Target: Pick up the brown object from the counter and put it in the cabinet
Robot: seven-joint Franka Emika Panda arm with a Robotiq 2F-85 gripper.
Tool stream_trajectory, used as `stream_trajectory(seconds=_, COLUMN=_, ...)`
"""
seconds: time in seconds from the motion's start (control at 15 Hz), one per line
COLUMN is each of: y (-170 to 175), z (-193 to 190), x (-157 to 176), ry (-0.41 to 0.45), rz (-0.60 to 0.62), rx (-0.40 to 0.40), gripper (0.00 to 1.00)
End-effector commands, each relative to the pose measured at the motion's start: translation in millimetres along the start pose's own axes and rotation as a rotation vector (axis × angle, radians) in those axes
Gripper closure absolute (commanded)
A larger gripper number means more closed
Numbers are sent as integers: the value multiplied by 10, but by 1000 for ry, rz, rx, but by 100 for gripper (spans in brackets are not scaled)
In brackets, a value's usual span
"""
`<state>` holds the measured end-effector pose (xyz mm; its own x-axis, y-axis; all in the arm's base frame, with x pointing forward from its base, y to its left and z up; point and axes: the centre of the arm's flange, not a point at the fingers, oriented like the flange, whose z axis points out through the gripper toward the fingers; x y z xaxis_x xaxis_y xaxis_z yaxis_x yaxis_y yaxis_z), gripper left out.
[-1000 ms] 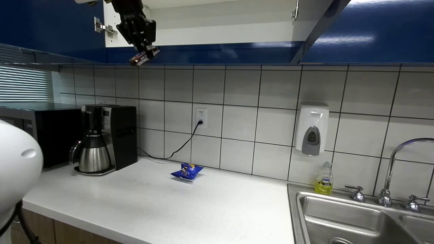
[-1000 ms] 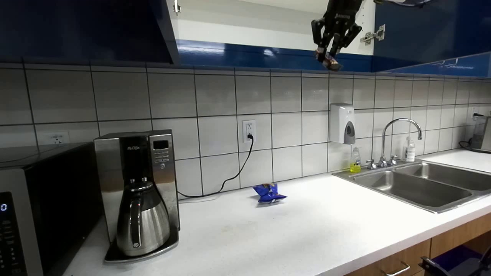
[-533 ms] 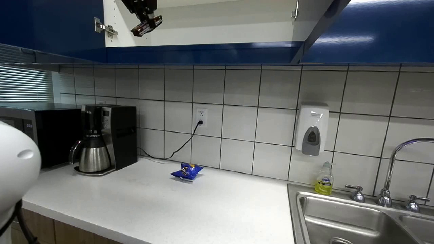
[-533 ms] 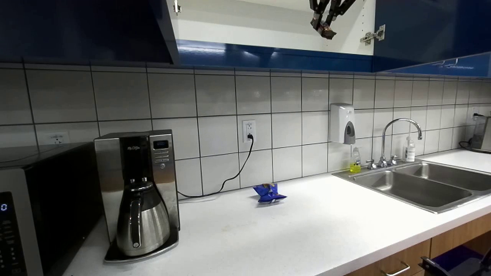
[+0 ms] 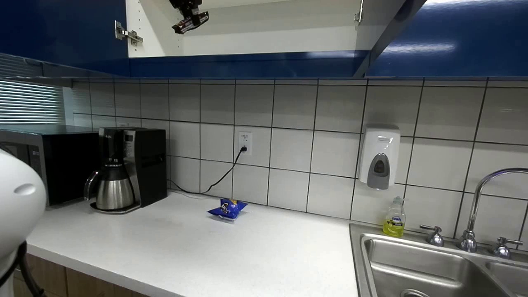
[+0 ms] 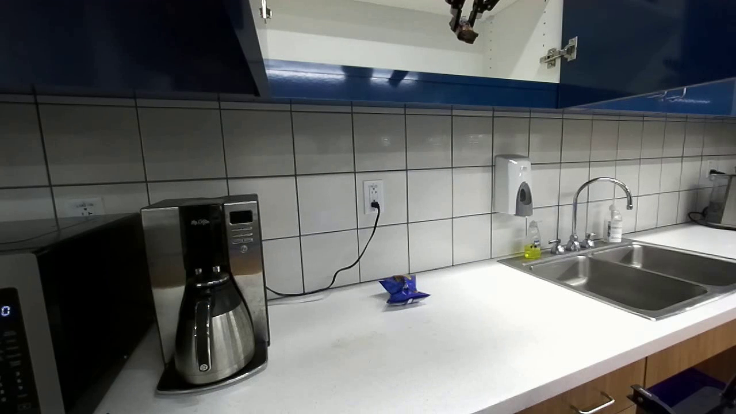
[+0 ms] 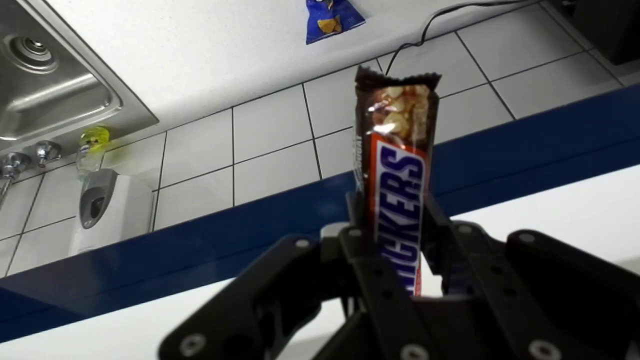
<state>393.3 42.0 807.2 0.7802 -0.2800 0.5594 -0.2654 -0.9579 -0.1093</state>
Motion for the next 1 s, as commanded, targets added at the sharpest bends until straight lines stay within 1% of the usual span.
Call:
stream_trajectory(seconds=0.0, y=-281, z=35, x=475, ry=-12, rz=57, rx=-35, gripper=93)
stream_trajectory(seconds=0.27, y=-441, z=260, x=755, ry=-20, rz=83, rx=-56, gripper=93)
stream_trajectory(seconds=0.47, y=-499, z=402, x=930, ry=-21, rz=90, rx=-78, gripper=93)
stream_trajectory(seconds=0.6, y=-521, z=478, x=1026, ry=-20, rz=82, rx=-87, gripper=93)
stream_trajectory(seconds=0.93, y=-621, z=599, x=1194, ry=-11, rz=11, rx=-78, gripper=93)
